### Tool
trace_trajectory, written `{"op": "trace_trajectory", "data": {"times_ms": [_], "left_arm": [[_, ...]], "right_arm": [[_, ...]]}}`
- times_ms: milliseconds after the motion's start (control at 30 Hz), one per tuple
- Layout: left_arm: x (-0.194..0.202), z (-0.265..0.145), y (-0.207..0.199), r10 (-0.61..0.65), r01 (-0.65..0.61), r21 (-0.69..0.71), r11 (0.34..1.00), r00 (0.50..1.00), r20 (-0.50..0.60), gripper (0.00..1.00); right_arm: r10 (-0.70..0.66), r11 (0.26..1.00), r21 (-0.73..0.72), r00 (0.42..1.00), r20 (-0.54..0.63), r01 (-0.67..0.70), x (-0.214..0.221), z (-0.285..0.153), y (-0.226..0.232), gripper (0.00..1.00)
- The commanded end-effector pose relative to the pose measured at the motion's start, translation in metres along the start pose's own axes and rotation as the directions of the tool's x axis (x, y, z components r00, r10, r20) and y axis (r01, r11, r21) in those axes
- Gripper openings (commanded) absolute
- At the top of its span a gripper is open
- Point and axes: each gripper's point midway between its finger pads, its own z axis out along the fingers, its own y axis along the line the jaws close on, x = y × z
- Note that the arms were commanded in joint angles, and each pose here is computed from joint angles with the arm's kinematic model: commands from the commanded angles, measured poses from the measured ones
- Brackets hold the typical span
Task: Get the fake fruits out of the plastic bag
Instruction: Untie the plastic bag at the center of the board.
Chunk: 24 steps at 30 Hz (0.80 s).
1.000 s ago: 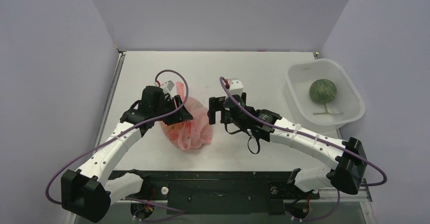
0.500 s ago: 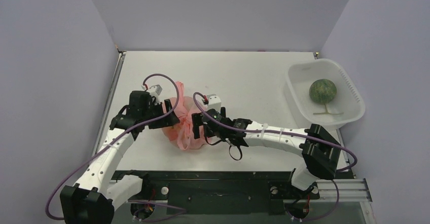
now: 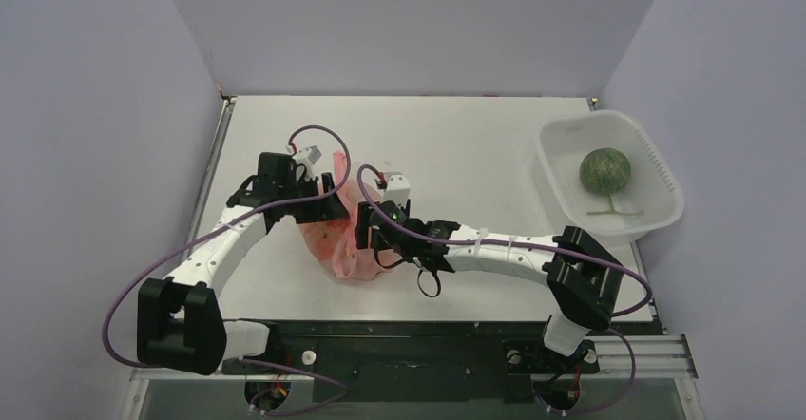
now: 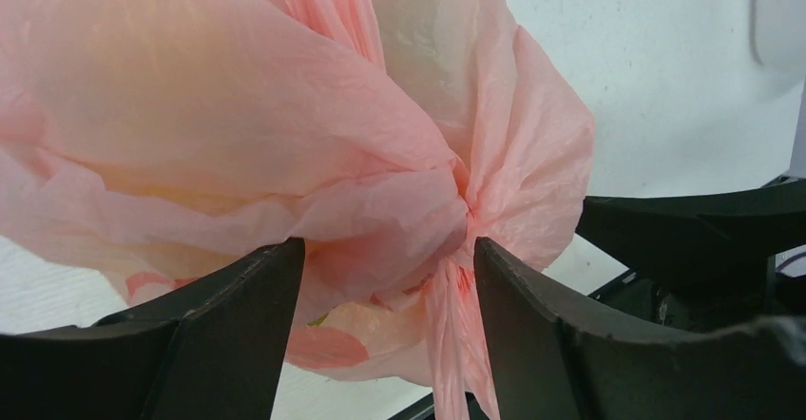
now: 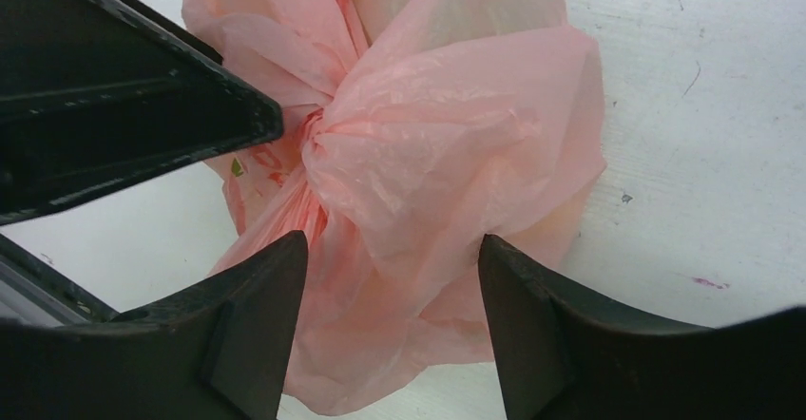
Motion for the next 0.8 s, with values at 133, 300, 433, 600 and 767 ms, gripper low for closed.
{"op": "trace_trajectory", "data": {"times_ms": [133, 300, 433, 600, 767], "left_arm": [[-0.003, 0.014, -0.026, 0.157, -0.158, 0.136, 0.978, 0.987, 0.019, 0.31], [0.003, 0.011, -0.034, 0.196, -0.198, 0.154, 0.968, 0.980, 0.027, 0.11], [0.002, 0.007, -0.042, 0.219, -0.223, 0.195, 0.955, 0.975, 0.040, 0.00], [0.001, 0.007, -0.044, 0.242, -0.246, 0.206, 0.947, 0.969, 0.045, 0.00], [-0.003, 0.000, -0.051, 0.258, -0.271, 0.224, 0.936, 0.962, 0.087, 0.00]], "right_arm": [[0.052, 0.998, -0.024, 0.997, 0.054, -0.051, -0.013, -0.010, -0.007, 0.30], [0.019, 1.000, -0.017, 0.999, 0.038, -0.019, -0.009, -0.023, -0.011, 0.30], [-0.034, 0.999, 0.019, 0.999, 0.036, 0.034, -0.011, -0.034, -0.016, 0.37], [-0.120, 0.985, 0.137, 0.989, 0.083, 0.108, -0.027, -0.051, -0.031, 0.56], [-0.291, 0.935, 0.281, 0.924, 0.250, 0.218, -0.059, -0.068, -0.033, 0.60]]}}
